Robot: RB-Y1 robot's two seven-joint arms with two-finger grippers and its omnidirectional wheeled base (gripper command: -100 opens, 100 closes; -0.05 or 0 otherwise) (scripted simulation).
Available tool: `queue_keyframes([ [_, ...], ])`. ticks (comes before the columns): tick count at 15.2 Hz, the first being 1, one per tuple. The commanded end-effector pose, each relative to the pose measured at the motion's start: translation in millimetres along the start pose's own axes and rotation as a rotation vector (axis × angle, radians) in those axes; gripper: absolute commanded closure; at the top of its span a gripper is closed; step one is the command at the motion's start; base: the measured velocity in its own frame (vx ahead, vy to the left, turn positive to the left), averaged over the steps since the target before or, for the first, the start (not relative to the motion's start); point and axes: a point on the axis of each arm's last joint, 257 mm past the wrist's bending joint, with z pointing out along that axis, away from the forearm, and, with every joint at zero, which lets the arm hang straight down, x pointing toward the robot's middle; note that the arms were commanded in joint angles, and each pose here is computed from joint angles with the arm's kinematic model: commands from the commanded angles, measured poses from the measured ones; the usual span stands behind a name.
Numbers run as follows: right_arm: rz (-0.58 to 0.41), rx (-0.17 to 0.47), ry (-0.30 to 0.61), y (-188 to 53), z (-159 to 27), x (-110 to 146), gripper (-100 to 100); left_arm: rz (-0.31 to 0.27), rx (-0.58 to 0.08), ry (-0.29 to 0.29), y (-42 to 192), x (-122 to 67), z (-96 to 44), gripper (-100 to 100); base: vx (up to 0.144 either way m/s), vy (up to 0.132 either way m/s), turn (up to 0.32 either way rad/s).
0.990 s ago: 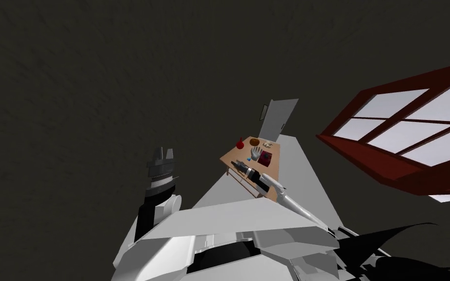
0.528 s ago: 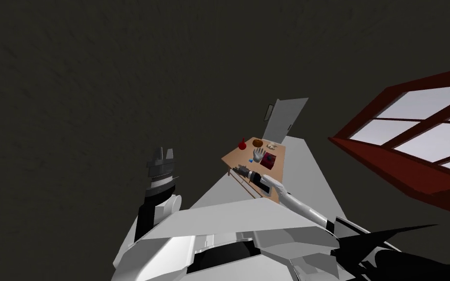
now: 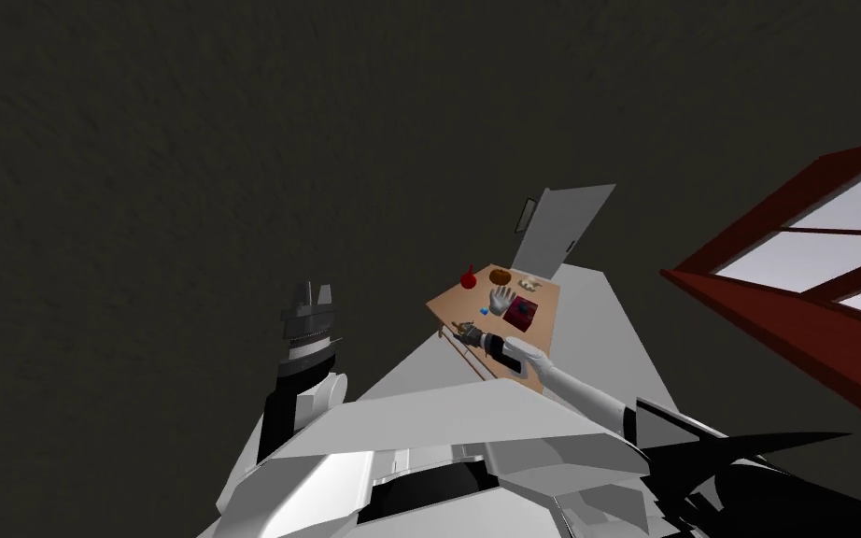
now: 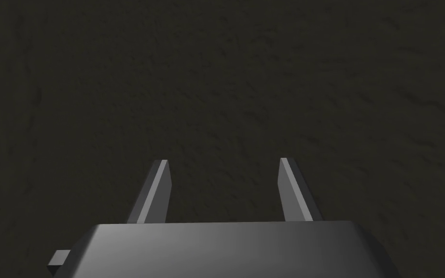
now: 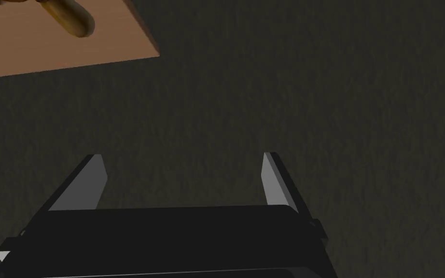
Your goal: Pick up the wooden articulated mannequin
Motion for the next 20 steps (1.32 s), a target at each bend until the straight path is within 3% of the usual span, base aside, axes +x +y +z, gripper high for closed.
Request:
queue_keyframes([
  [1,-0.079,0.023,0.078,-19.2,-8.0,25.2,-100,0.0,0.0,0.0,0.0,0.0,0.0,0,0.01,-0.051,0.199],
  [4,-0.076,0.035,0.091,-25.6,-10.3,31.4,-100,0.0,0.0,0.0,0.0,0.0,0.0,0,0.009,-0.039,0.064],
  [5,-0.131,0.051,0.147,-38.9,-17.8,49.3,-100,0.0,0.0,0.0,0.0,0.0,0.0,0,0.007,-0.015,0.117],
  [7,-0.129,0.056,0.153,-41.8,-19.1,52.0,-100,0.0,0.0,0.0,0.0,0.0,0.0,0,0.009,-0.024,0.098],
  [8,-0.18,0.076,0.213,-57.9,-29.4,71.2,-100,0.0,0.0,0.0,0.0,0.0,0.0,0,0.014,-0.025,0.109],
  [9,-0.18,0.076,0.213,-57.9,-29.4,71.2,-100,0.0,0.0,0.0,0.0,0.0,0.0,0,0.016,-0.035,0.122],
  [12,-0.274,0.105,0.321,-86.4,-52.0,103.6,-100,0.0,0.0,0.0,0.0,0.0,0.0,0,0.021,-0.039,0.166],
  [15,-0.314,0.122,0.376,-101.8,-65.8,119.8,-100,0.0,0.0,0.0,0.0,0.0,0.0,0,0.03,-0.031,0.133],
  [17,-0.384,0.14,0.468,-124.4,-90.3,144.9,-100,0.0,0.0,0.0,0.0,0.0,0.0,0,0.039,-0.012,0.181],
  [18,-0.384,0.14,0.468,-124.4,-90.3,144.9,-100,0.0,0.0,0.0,0.0,0.0,0.0,0,0.045,-0.005,0.163],
  [20,-0.436,0.149,0.541,-139.7,-110.9,164.8,-100,0.0,0.0,0.0,0.0,0.0,0.0,0,0.044,0.012,0.172],
])
